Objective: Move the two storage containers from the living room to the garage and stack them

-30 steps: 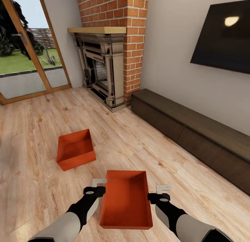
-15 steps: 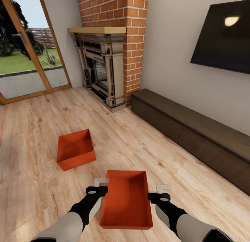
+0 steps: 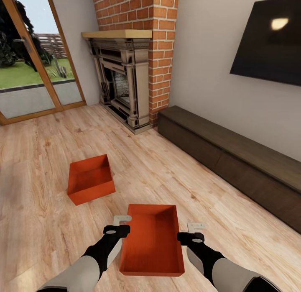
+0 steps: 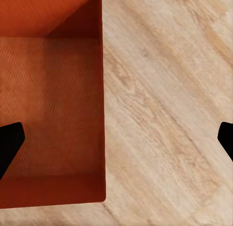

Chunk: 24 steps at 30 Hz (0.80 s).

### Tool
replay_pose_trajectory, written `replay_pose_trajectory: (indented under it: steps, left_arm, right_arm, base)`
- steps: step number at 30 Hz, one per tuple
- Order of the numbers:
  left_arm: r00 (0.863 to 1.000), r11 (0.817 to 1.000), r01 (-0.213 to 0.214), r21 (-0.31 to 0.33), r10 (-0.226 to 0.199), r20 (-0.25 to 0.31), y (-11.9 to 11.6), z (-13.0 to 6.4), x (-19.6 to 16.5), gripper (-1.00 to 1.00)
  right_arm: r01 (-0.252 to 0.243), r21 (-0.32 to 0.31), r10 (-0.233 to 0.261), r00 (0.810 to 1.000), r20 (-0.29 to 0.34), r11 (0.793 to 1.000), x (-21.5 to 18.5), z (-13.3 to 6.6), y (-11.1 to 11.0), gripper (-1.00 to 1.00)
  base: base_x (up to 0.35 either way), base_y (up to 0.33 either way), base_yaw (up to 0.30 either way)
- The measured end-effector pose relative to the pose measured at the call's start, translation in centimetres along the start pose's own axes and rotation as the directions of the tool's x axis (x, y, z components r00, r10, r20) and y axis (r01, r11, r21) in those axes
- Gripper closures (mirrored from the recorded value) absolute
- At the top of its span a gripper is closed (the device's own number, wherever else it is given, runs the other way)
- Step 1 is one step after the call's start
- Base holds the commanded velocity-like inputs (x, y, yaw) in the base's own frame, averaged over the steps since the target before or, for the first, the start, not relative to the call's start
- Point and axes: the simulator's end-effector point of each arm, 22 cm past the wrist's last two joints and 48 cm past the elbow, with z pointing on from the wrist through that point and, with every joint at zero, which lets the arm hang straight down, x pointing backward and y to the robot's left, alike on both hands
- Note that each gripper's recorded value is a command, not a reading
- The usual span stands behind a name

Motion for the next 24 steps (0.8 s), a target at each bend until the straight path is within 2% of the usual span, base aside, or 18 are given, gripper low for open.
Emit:
replay_pose_trajectory:
  steps: [13, 24]
  left_arm:
    - [1.000, 1.000, -0.001, 0.000, 0.001, 0.000, -0.2, 1.9, 1.4, -1.00]
    - [1.000, 1.000, -0.002, 0.000, 0.002, 0.002, -0.2, 1.9, 1.4, -1.00]
  right_arm:
    - [-0.002, -0.001, 0.002, 1.000, 0.007, 1.000, 1.2, 1.9, 0.3, -1.00]
    - [-0.005, 0.000, 0.005, 1.000, 0.007, 1.000, 1.2, 1.9, 0.3, -1.00]
  base:
    - [0.000, 0.000, 0.000]
    - [0.000, 0.000, 0.000]
